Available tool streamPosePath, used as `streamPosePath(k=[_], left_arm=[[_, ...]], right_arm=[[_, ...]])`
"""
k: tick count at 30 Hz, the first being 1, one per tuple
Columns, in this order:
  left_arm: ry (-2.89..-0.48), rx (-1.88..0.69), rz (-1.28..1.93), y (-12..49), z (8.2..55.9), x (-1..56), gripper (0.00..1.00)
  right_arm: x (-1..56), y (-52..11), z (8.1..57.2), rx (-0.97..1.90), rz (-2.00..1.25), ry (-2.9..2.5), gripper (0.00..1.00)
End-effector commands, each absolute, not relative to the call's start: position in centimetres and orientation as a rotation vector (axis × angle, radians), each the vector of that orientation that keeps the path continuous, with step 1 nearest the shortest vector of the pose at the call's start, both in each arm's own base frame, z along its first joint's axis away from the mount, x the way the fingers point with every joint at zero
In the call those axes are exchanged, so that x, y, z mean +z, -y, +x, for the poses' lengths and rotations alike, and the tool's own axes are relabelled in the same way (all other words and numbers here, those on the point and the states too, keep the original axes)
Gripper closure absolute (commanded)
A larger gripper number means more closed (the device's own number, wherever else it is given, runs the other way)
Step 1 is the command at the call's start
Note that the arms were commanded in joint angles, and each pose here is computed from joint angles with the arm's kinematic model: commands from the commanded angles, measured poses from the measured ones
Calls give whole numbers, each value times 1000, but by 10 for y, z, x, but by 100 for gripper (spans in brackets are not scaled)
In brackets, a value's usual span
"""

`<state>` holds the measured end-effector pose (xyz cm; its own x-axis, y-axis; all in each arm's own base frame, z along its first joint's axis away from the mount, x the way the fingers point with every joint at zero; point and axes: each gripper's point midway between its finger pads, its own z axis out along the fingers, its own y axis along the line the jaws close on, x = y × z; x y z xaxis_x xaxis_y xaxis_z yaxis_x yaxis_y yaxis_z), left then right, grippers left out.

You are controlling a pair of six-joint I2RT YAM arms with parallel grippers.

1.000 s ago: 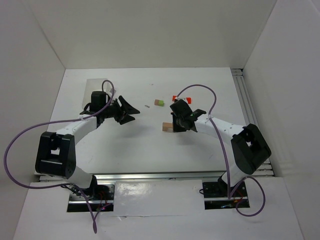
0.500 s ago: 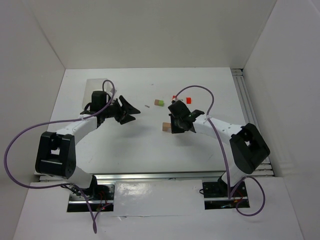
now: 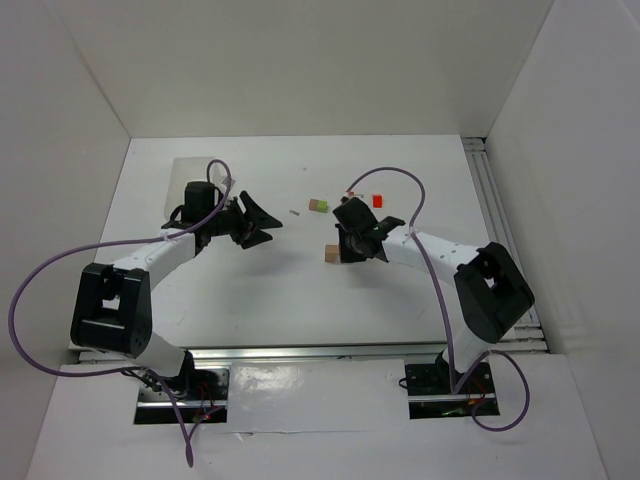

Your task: Build the wood block tower

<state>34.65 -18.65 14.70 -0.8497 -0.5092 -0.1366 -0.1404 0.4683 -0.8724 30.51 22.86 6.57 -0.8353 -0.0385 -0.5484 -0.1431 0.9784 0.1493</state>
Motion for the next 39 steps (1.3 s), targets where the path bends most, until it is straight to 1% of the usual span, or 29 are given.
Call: streamPosePath(k=[1,8,12,16,19,20,21,22,23,24,25,26,27,29,31,32,33,34,35,38,39], left_arm=[[-2287,-1350,-459,190,358,163,31],[-2287,-1350,-459,190,358,163,31],[-2295,-1349,-466,190,356,162,31],[-2299,-1330,-455,189,358,164,31],[-2302,-1283,-428,186,362,164,31],[-2311,-1265,-431,184,360,166,31],[-2304,-1235,-405,182,364,170,31],[-2309,-1228,-392,182,364,172,31],[-2335,-1200,-402,179,362,169,31],[-2340,-1179,-393,178,363,170,31],[-2330,-1143,-360,175,368,176,31],[-2333,-1130,-355,171,369,177,31],[-2363,-1096,-355,168,368,171,30],[-2357,-1081,-345,167,370,176,30],[-2361,-1072,-350,163,370,174,30],[-2361,-1082,-345,164,370,175,30],[-2361,-1083,-345,164,370,175,30],[-2361,-1083,-345,164,370,175,30],[-2362,-1096,-338,166,368,176,30],[-2367,-1098,-337,163,369,173,30],[-2385,-1110,-343,164,367,169,30]], right_arm=[[83,-240,319,274,-128,-2491,100],[89,-247,310,307,-148,-2498,100],[102,-249,306,325,-157,-2480,100],[127,-253,319,335,-119,-2418,100],[140,-252,335,285,-123,-2359,100],[153,-254,348,281,-111,-2326,98],[146,-254,358,251,-136,-2336,95],[161,-259,374,262,-127,-2300,90],[159,-252,384,240,-119,-2316,82],[158,-251,394,223,-121,-2320,81],[141,-251,404,192,-152,-2356,78],[154,-251,421,202,-138,-2341,75],[151,-254,429,205,-154,-2353,64],[140,-260,450,201,-161,-2383,60],[132,-269,459,206,-169,-2398,57],[115,-268,468,189,-163,-2421,55],[121,-274,475,208,-164,-2408,53],[118,-277,479,208,-164,-2408,50],[114,-279,482,206,-164,-2411,44],[91,-282,493,196,-164,-2447,40],[97,-285,499,204,-162,-2433,39]])
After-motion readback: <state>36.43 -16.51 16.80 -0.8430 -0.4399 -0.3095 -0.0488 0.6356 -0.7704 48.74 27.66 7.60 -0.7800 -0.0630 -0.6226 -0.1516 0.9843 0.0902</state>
